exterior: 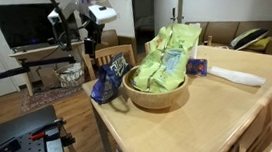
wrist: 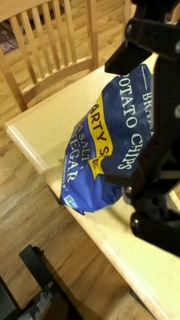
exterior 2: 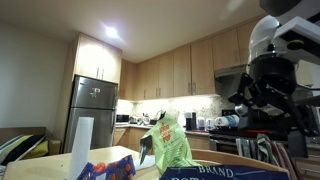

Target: Move the blue packet of chips to the right

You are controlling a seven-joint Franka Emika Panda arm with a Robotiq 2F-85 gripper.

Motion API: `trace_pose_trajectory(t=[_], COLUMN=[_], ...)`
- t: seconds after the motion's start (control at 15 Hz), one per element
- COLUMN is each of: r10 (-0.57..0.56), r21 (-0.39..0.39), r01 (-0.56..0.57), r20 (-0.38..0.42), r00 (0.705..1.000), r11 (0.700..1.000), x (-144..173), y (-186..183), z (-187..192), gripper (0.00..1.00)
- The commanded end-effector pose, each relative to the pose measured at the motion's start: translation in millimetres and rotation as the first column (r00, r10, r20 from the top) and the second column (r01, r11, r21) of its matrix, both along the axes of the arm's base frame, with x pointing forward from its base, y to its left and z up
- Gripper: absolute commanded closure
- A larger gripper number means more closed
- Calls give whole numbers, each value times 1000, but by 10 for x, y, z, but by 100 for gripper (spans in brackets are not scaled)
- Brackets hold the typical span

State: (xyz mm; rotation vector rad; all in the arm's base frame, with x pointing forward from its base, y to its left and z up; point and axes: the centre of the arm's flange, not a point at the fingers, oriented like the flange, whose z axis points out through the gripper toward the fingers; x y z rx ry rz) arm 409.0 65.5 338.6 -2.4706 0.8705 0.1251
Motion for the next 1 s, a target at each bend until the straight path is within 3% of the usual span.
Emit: trace_pose_trajectory(t=[0.0, 0.53, 0.93], r10=[-64, -72, -23], r21=[-71, -139, -69], r01=[62, 53, 7], r20=[-26, -133, -230], r00=[998, 988, 973], r11=[996, 989, 998], x=[46, 33, 6], y=[-55, -120, -64], z=[-108, -342, -481], gripper=[0, 0, 0])
